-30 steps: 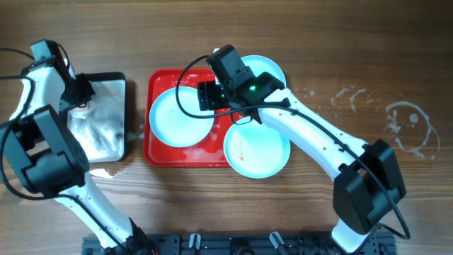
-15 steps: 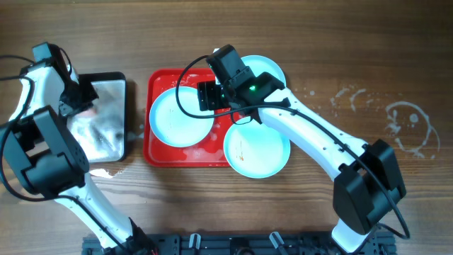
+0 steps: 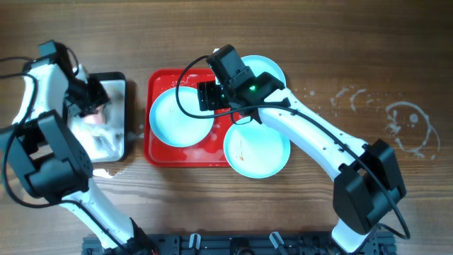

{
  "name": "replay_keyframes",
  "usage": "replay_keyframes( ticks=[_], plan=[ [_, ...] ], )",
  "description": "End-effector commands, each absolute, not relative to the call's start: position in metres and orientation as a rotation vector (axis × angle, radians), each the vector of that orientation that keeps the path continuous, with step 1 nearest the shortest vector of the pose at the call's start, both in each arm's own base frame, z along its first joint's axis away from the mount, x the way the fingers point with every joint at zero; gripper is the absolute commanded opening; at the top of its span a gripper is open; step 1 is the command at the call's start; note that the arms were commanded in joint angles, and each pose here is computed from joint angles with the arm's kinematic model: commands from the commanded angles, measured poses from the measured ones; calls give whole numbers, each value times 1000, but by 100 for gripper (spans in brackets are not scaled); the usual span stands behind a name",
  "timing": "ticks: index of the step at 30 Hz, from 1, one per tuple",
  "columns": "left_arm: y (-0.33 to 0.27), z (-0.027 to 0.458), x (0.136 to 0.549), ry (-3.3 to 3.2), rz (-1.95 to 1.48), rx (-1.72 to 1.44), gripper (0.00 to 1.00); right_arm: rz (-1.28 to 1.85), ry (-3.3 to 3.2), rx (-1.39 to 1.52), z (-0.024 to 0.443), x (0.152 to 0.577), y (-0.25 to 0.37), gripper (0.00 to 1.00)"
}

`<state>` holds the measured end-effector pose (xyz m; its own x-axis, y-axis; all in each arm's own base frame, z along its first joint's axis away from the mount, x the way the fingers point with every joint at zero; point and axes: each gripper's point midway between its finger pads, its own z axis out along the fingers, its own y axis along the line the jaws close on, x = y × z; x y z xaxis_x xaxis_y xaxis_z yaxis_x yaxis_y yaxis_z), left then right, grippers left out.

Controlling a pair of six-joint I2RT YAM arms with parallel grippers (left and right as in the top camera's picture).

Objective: Clean dirty plates on tray and stack at the side
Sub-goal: 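Grasp the orange sponge with the left gripper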

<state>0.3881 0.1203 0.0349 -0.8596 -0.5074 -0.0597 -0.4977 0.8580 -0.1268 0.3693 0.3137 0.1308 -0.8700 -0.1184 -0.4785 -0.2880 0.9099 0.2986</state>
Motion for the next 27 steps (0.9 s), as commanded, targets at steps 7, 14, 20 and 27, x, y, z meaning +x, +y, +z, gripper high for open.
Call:
replay_keyframes(
  ticks=[7, 14, 20, 27],
  plan=[
    [113, 38, 400, 2952, 272, -582, 49, 494, 2635, -309, 127, 366, 314, 79],
    [112, 43, 403, 2922, 269, -633, 55, 492, 2637, -310, 127, 366, 314, 79],
    [118, 45, 414, 2859, 345, -643, 49, 492, 2638, -310, 127, 366, 314, 79],
    [117, 41, 418, 2838, 348, -640, 41, 492, 2639, -309, 127, 366, 314, 79]
  ],
)
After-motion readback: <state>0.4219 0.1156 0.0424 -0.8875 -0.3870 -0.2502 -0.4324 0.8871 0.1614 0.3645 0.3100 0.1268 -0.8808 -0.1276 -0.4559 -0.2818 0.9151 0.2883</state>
